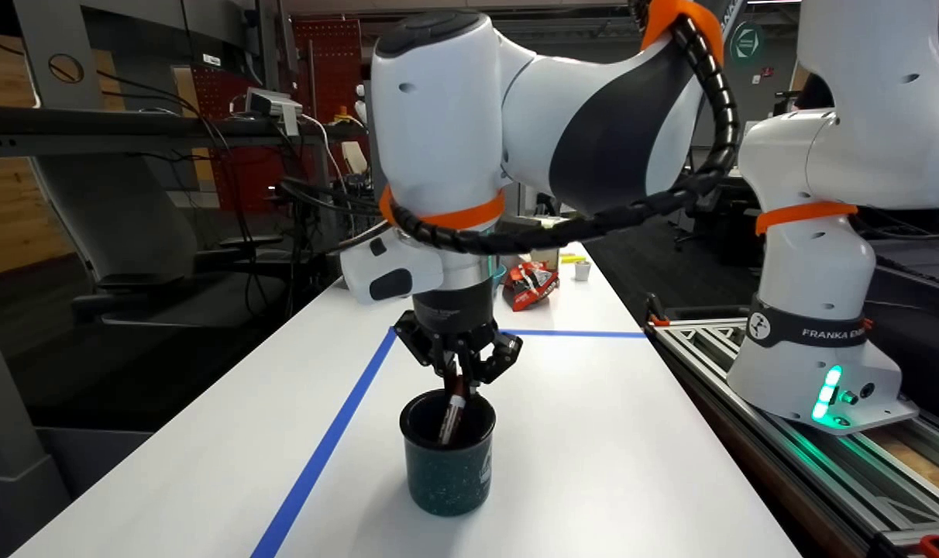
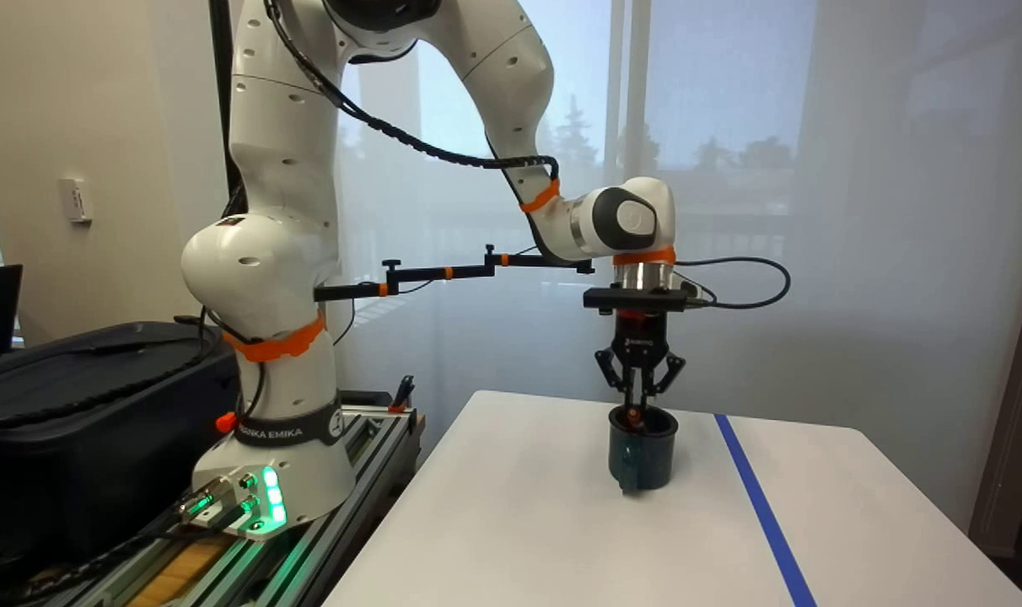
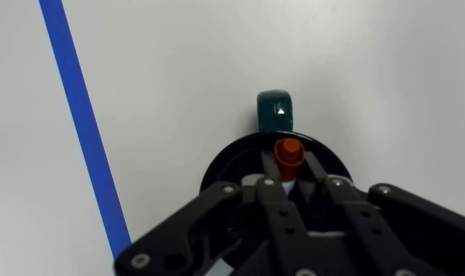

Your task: Take the marker out of the cup

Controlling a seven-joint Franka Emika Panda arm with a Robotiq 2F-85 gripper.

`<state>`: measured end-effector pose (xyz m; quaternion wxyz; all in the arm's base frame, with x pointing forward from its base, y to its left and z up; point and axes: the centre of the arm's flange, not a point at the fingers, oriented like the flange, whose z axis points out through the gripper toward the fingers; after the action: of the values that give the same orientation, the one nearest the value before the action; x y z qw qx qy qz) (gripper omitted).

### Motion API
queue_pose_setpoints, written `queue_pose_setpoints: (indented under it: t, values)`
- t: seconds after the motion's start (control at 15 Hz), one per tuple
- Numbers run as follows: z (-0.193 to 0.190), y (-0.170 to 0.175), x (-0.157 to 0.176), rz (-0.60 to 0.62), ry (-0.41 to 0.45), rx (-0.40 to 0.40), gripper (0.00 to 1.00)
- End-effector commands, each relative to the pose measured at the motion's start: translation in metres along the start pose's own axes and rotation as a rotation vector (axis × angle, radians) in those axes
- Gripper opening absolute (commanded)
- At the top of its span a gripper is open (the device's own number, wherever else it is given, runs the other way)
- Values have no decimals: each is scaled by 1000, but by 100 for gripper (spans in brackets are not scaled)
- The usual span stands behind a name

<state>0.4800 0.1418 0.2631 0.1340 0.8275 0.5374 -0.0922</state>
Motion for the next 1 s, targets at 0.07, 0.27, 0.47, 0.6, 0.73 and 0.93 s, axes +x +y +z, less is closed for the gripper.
queue_pose_setpoints:
  t: [0.07, 0.27, 0.47, 0.6, 0.73, 0.93]
  values:
    - [-61, -8, -27, 54, 31, -18, 5]
    - [-95, -8, -55, 126, 43, -7, 5]
    - [-113, 16, -88, 255, 95, -102, 5]
    - [-114, 36, -106, 357, 124, -132, 5]
    - [-99, 52, -116, 463, 150, -132, 5]
    - [-64, 59, -119, 559, 170, -92, 5]
